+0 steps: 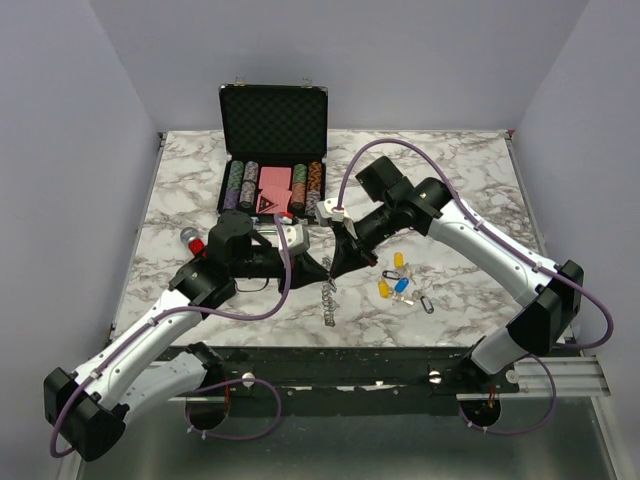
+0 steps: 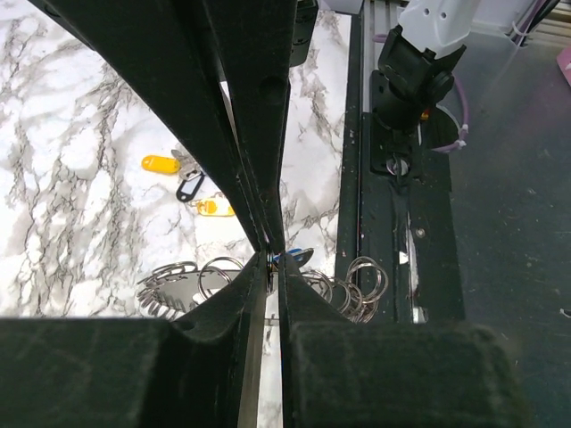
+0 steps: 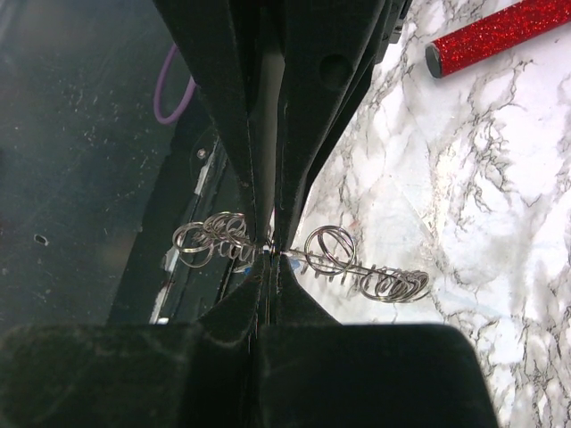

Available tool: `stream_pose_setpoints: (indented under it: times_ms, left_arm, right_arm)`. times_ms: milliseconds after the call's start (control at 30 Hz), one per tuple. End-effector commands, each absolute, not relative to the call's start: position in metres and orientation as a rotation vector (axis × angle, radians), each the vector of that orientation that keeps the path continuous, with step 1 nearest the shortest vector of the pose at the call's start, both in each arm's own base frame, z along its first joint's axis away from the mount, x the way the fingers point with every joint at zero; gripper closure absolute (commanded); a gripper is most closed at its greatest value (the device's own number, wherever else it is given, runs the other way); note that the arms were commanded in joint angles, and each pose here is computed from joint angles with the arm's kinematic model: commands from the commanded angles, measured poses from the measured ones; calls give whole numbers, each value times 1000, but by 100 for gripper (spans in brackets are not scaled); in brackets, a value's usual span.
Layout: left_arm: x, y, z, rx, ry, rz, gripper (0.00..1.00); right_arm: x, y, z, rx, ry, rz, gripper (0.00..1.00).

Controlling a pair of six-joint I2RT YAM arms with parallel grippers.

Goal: Put the keys on the keyring

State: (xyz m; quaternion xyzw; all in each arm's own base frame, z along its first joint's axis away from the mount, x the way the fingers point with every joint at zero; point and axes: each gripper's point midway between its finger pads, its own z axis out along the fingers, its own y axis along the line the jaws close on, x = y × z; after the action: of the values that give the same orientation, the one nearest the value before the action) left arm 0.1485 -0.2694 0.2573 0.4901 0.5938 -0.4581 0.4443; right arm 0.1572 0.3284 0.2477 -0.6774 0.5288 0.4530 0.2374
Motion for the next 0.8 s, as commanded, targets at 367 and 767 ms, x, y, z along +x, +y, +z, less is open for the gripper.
stream_pose_setpoints:
  times_ms: [367, 767]
  left_arm:
    - [144, -271, 259, 1257, 1490, -1179, 100]
    - [145, -267, 261, 1212, 1484, -1158, 100]
  right_arm:
    - [152, 328, 248, -1872, 1445, 1247, 99]
    - [154, 330, 250, -1853, 1458, 1247, 95]
